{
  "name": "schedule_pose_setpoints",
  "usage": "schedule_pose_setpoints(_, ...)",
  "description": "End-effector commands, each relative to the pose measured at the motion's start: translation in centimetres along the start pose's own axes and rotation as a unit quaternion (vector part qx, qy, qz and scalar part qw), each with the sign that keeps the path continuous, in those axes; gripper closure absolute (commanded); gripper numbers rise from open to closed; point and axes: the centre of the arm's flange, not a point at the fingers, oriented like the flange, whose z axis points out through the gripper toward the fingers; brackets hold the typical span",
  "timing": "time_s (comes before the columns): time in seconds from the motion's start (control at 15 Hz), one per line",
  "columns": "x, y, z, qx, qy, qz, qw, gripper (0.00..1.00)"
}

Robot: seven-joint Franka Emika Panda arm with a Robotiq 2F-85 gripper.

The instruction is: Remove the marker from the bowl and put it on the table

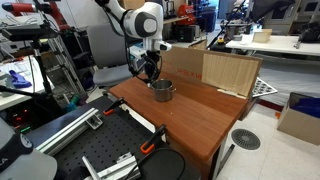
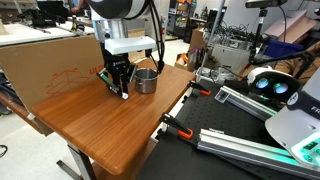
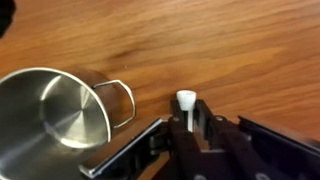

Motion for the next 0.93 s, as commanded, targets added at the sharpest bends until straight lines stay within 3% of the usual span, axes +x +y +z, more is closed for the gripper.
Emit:
schedule_pose_setpoints(0.0, 1.3, -0.5, 0.9, -0.025, -0.016, 0.014, 0.9995, 0.52)
schedule_pose_setpoints(0.47, 1.4, -1.4, 0.5, -0.026, -0.025, 0.015, 0.9992, 0.02)
schedule_pose_setpoints(0.87, 1.1, -1.3, -0.1, -0.024, -0.028, 0.012, 0.9992, 0.00)
